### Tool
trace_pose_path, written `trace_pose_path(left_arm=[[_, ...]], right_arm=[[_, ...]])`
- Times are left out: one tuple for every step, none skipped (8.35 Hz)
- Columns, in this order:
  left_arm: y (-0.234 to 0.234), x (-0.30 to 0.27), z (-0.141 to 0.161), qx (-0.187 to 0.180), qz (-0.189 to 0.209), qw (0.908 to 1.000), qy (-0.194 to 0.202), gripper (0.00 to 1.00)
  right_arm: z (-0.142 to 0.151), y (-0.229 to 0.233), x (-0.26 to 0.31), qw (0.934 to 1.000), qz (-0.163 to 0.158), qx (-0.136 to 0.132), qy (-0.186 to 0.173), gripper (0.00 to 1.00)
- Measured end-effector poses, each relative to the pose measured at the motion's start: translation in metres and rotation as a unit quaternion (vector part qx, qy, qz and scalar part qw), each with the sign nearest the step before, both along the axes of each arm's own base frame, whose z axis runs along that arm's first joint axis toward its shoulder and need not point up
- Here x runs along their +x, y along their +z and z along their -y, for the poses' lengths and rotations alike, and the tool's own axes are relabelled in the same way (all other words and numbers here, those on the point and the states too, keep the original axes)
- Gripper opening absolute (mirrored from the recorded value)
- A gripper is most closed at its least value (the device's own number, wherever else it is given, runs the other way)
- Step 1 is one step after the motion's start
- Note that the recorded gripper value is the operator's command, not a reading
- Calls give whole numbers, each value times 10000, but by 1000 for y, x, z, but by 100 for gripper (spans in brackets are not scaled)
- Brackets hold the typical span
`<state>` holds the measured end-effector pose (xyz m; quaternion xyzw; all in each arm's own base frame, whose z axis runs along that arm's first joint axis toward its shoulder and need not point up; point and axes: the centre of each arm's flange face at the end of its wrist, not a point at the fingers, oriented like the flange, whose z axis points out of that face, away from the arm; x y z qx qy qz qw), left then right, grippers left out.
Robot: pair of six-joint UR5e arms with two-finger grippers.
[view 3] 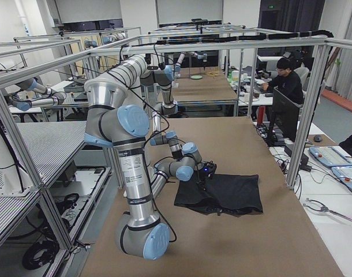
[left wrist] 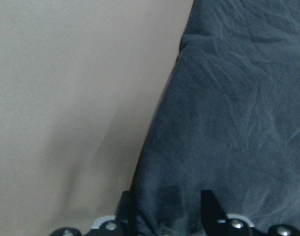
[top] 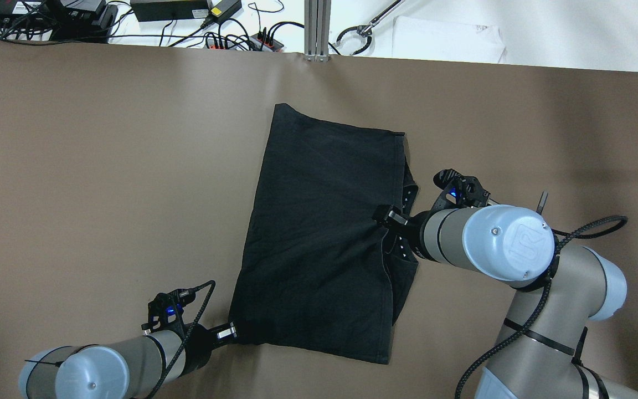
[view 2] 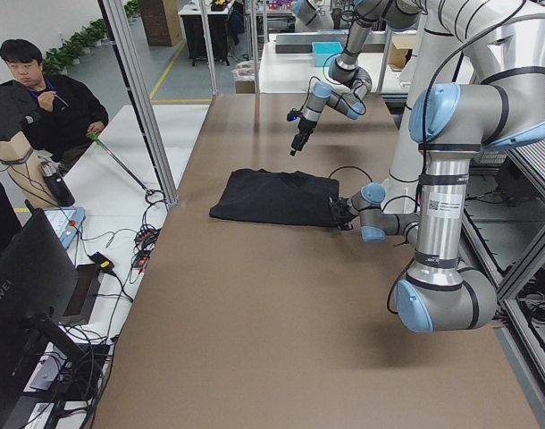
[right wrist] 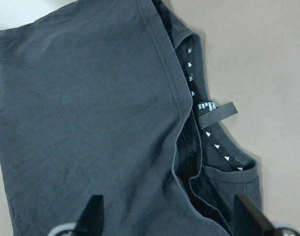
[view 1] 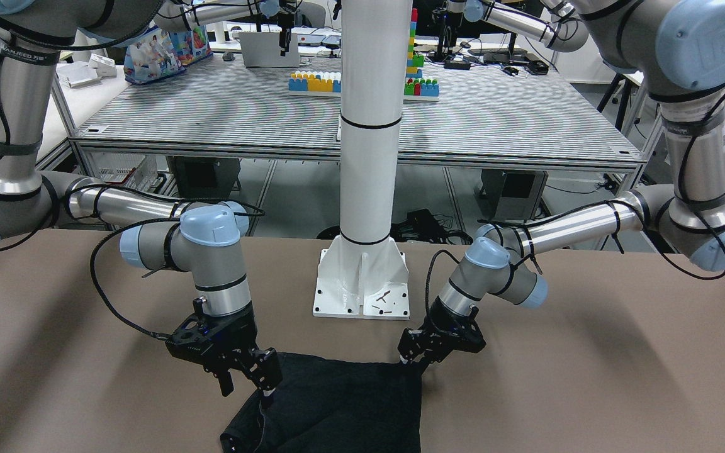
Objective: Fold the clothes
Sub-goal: 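Move the left gripper to the near corner while the right gripper grasps the near edge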
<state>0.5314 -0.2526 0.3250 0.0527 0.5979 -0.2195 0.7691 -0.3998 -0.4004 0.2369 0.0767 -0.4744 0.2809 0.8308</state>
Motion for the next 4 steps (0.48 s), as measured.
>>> trace_pose_path(left_arm=[[0, 0, 0, -1, -1, 10000, 3, 0], [0, 0, 0, -2, -3, 10000, 5, 0], [-1, 0, 0, 0, -10, 10000, 4, 0], [-2, 0, 0, 2, -18, 10000, 2, 0]], right_arm=[[0, 0, 0, 10000, -2, -2, -1, 93], [0, 1, 0, 10000, -5, -4, 2, 93], [-1, 2, 0, 10000, -6, -29, 18, 93], [-3, 5, -2, 9999, -5, -88, 69, 92]])
